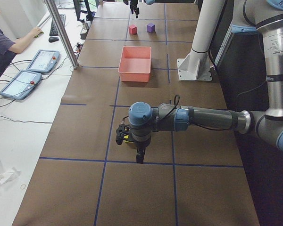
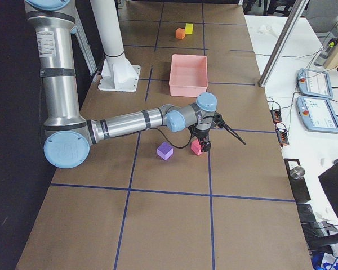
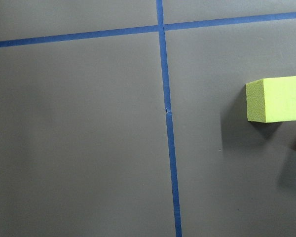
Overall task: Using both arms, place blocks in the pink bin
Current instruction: 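Lower the right gripper onto the pink cube and grasp it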
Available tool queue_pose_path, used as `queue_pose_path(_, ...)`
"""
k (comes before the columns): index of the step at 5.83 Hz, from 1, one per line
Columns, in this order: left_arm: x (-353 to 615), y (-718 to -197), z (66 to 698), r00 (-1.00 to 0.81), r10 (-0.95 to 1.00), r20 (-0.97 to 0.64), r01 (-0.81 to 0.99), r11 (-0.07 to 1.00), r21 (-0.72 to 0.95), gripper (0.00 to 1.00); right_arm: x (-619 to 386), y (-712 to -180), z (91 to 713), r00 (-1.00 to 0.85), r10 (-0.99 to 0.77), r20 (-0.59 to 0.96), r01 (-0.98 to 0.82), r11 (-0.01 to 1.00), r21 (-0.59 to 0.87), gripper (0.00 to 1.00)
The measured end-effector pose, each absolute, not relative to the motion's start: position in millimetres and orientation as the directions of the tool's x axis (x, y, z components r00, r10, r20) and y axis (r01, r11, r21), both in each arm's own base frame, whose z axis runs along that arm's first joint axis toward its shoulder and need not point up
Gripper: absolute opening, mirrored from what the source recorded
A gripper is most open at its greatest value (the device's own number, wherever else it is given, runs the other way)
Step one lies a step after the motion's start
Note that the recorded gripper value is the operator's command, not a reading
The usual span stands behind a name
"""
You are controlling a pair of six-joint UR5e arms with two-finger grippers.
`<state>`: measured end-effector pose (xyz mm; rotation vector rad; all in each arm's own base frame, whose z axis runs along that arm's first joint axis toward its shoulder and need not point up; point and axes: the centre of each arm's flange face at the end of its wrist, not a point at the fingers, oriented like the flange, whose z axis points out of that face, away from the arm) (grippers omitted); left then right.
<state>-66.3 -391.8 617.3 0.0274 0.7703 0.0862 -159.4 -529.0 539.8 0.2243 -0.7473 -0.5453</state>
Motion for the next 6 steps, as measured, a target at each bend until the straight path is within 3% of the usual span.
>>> queue_pose_path(4,-66.0,-390.3,618.6,0.714,0.086,-0.695,-0.069,0.996,0.053,1.0,-225.2,-543.2,556.2,0.575,-0.595,0.562,0.468,0.802,0.371,1.0)
queue_pose_path(5,-65.8,-390.2,618.7,0.714,0.087,-0.695,-0.069,0.996,0.053,1.0,-238.4,-544.1,565.3,0.573,-0.598,0.561,0.487,0.799,0.354,0.7)
queue_pose_path(6,-65.7,-390.3,618.7,0.714,0.087,-0.695,-0.07,0.996,0.053,1.0,-245.0,-545.1,570.4,0.574,-0.599,0.558,0.497,0.796,0.344,0.23)
